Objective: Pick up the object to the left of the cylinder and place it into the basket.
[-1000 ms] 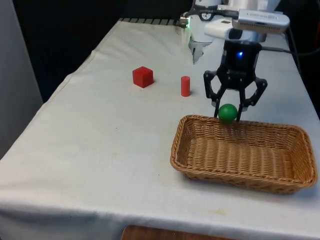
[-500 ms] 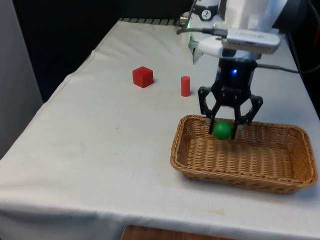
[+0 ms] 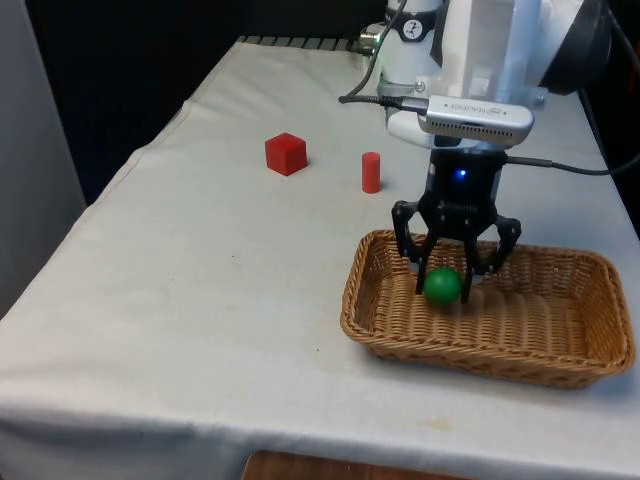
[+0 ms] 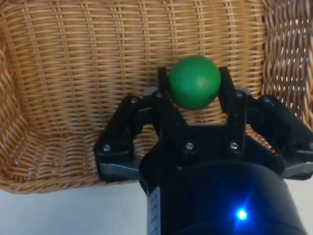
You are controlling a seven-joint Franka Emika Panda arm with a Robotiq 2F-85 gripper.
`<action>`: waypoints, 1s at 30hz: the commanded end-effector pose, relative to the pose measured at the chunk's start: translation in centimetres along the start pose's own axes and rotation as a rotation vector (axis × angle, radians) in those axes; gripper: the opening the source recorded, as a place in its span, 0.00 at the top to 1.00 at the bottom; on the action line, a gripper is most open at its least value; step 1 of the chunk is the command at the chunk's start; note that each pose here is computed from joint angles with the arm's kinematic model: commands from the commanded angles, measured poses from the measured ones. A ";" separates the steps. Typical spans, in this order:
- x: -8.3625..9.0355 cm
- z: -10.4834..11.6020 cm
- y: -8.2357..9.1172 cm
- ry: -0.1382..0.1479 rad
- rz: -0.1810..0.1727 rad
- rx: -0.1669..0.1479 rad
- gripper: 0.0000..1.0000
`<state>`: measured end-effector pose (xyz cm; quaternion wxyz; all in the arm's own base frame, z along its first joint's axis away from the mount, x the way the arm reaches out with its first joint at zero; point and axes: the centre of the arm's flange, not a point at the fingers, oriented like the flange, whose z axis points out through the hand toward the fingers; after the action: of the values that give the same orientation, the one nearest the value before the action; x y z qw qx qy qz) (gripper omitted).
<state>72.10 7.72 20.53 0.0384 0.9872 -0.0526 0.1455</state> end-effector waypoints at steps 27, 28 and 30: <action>0.1 -0.3 0.0 0.000 0.000 0.004 0.00; 0.2 -0.4 0.1 0.000 0.002 0.004 0.00; 0.2 -0.5 0.2 -0.002 0.003 0.005 0.00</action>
<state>72.17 7.69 20.81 0.0394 0.9868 -0.0526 0.1477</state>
